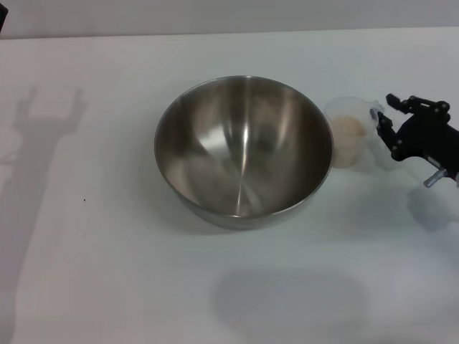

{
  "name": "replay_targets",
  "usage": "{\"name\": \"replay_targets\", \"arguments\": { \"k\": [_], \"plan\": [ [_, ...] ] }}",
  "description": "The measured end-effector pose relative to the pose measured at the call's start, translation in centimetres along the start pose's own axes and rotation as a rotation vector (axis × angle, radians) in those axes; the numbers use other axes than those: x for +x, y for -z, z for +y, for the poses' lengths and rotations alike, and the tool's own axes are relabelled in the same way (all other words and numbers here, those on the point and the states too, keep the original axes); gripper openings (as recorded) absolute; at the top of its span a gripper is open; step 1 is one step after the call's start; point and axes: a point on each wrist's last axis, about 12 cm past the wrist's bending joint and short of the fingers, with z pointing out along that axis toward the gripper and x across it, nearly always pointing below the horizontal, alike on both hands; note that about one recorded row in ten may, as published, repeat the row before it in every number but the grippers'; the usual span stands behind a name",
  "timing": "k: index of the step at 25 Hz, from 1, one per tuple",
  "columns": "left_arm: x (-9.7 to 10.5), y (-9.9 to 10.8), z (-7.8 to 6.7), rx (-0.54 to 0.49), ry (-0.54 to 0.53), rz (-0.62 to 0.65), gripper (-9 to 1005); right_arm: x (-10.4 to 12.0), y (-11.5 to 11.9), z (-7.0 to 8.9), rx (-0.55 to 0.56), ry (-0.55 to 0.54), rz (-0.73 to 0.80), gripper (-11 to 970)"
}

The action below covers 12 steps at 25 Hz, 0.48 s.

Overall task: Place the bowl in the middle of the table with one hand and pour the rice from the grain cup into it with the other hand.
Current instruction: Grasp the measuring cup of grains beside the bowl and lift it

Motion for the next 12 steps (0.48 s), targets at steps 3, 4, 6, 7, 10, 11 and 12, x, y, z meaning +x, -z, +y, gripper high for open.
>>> {"name": "replay_targets", "arguments": {
  "k": [3, 4, 6, 7, 10, 11, 12],
  "plan": [
    [-0.03, 0.03, 0.03, 0.000, -0.001, -0.002, 862, 0.02, -0.16, 0.13, -0.003, 0.001, 0.007, 349],
    [-0.06, 0.08, 0.06, 0.000, -0.002, -0.004, 862, 0.02, -0.17, 0.16, -0.004, 0.000, 0.007, 331],
    [-0.06, 0.15, 0.09, -0.001, -0.002, -0.004, 862, 0.01, -0.18, 0.20, -0.004, -0.002, 0.006, 293],
    [-0.06, 0.17, 0.10, -0.001, -0.002, -0.005, 862, 0.00, -0.19, 0.21, -0.004, -0.003, 0.005, 278],
    [-0.07, 0.20, 0.11, -0.001, -0.003, -0.005, 862, -0.04, -0.19, 0.24, -0.004, -0.004, 0.001, 234],
    [-0.07, 0.20, 0.11, -0.001, -0.003, -0.005, 862, -0.05, -0.19, 0.24, -0.004, -0.004, 0.000, 220],
    [-0.07, 0.20, 0.11, -0.001, -0.003, -0.005, 862, -0.07, -0.19, 0.24, -0.004, -0.004, -0.002, 205]
  ]
}}
